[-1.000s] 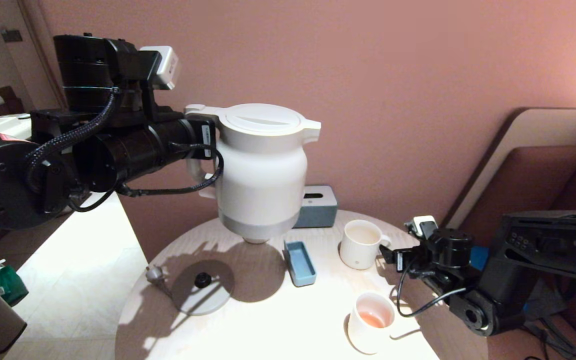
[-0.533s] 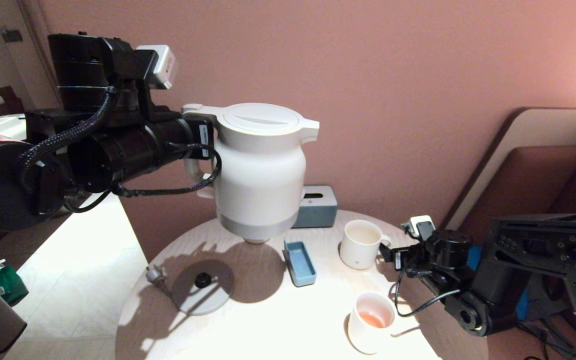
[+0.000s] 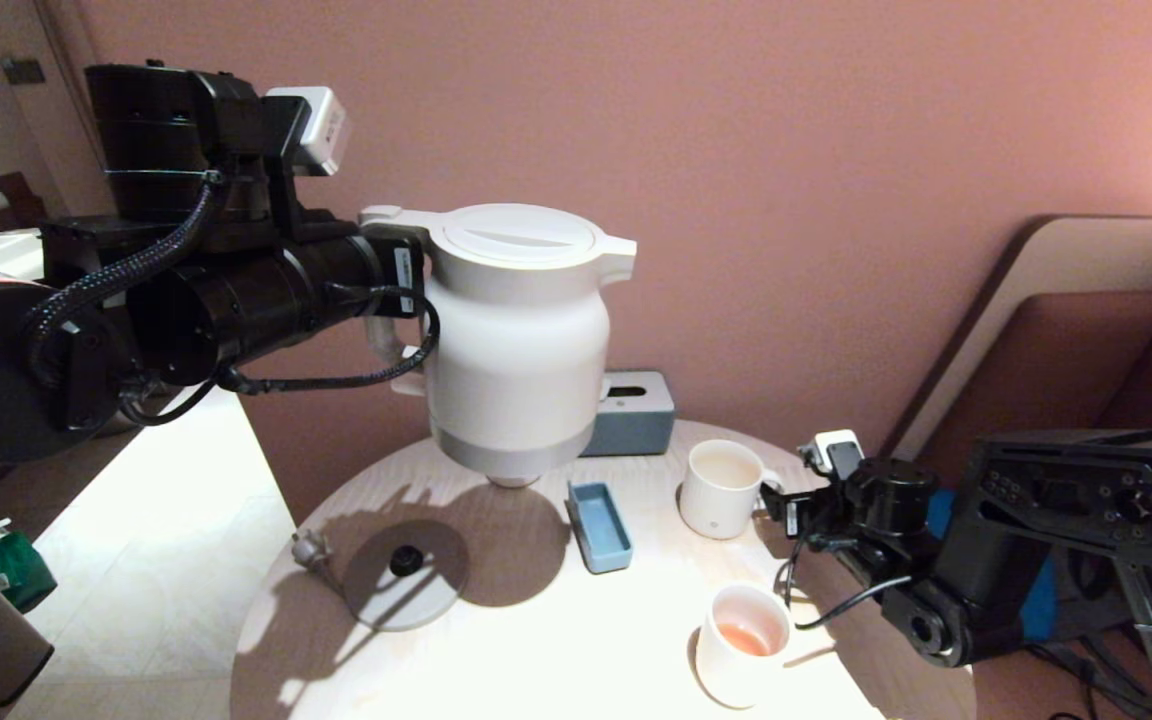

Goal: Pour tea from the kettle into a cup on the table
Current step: Pour water into the cup

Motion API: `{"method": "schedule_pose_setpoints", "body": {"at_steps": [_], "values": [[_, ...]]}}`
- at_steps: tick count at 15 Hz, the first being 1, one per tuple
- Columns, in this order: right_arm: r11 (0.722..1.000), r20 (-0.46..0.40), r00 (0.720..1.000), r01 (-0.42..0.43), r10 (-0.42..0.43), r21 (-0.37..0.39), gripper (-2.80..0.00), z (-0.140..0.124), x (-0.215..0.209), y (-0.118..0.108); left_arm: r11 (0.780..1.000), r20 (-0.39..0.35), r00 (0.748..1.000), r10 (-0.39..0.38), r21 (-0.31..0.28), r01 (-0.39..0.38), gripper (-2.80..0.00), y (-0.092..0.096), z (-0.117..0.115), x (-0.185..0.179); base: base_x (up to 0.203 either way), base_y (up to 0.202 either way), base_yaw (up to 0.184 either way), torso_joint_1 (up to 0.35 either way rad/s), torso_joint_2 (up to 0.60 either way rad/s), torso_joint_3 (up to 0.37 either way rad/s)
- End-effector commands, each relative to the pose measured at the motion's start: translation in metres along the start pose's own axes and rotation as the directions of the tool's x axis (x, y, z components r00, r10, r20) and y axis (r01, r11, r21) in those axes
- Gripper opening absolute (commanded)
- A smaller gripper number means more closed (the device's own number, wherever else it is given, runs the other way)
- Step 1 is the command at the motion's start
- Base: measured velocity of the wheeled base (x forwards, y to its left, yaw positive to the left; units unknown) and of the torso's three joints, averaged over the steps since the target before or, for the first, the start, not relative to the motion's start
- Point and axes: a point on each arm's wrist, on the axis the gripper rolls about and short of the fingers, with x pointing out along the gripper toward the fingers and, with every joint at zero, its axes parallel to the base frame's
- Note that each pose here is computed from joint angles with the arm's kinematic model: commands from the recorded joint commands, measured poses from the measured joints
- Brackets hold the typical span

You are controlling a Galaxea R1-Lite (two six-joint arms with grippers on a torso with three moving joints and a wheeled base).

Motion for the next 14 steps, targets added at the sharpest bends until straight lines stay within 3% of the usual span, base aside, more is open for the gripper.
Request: {"method": "schedule_pose_setpoints", "body": {"at_steps": [1,14], "values": [[1.0,0.01,1.0,0.003,-0.003,0.0,-2.8,0.0005,0.0021,0.0,1.0,0.001,1.0,0.002,-0.001,-0.002,-2.8,0.0002,-0.0001,0.0003,0.0,0.0,0.0,0.0,0.0,0.0],[1.0,0.023,1.0,-0.013,0.014,-0.024,-2.8,0.0004,0.0029,0.0046,1.0,0.001,1.0,0.003,-0.001,-0.003,-2.8,0.0009,0.0003,-0.0005,0.0,0.0,0.0,0.0,0.0,0.0]]}}
